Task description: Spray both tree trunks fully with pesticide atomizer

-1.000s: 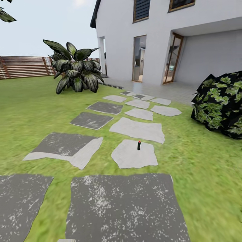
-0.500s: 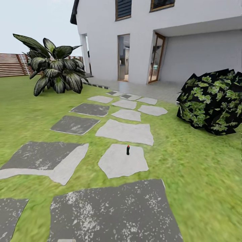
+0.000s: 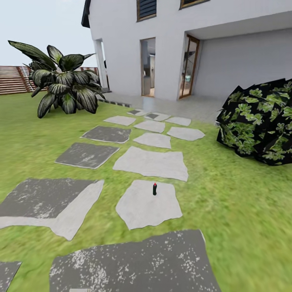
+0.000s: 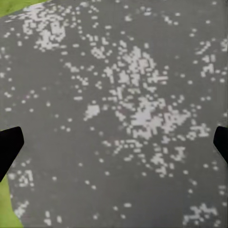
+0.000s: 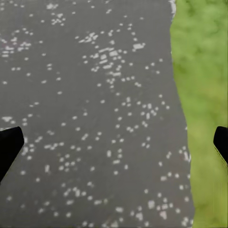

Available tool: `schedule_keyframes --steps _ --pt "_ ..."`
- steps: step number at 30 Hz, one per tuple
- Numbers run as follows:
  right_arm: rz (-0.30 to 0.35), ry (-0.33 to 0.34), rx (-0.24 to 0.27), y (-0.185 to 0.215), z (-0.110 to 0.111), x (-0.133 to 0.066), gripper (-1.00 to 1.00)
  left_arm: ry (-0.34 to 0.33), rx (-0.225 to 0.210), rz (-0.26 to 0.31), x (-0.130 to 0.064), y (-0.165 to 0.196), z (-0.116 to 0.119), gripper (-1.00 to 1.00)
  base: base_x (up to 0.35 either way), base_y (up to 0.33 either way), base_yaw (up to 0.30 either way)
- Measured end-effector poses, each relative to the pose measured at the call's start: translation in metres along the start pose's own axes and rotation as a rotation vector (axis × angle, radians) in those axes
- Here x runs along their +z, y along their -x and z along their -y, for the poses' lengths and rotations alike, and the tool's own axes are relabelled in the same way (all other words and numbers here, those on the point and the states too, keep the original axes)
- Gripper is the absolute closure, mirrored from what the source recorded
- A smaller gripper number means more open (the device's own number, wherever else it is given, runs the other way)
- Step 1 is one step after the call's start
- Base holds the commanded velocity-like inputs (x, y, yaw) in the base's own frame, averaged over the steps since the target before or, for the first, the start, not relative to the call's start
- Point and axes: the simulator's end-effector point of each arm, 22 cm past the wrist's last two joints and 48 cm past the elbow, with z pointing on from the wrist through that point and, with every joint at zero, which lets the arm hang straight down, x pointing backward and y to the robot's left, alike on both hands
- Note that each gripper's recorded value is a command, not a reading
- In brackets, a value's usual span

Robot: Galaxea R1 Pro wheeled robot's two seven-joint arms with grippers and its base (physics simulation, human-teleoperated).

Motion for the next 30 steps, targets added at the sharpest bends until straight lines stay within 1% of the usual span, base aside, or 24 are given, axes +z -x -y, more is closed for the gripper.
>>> schedule_keyframes --steps 18,30 --pt "0.000 -0.001 0.001 0.0003 0.0001 0.0001 -1.00 -0.001 0.000 0.000 0.0000 0.0000 0.0007 -1.00 0.339 -0.002 0.000" --pt "0.000 -0.001 0.001 0.0002 0.0001 0.0001 -1.00 -0.001 -0.001 0.000 0.0000 0.0000 0.0010 -1.00 0.311 -0.112 0.000"
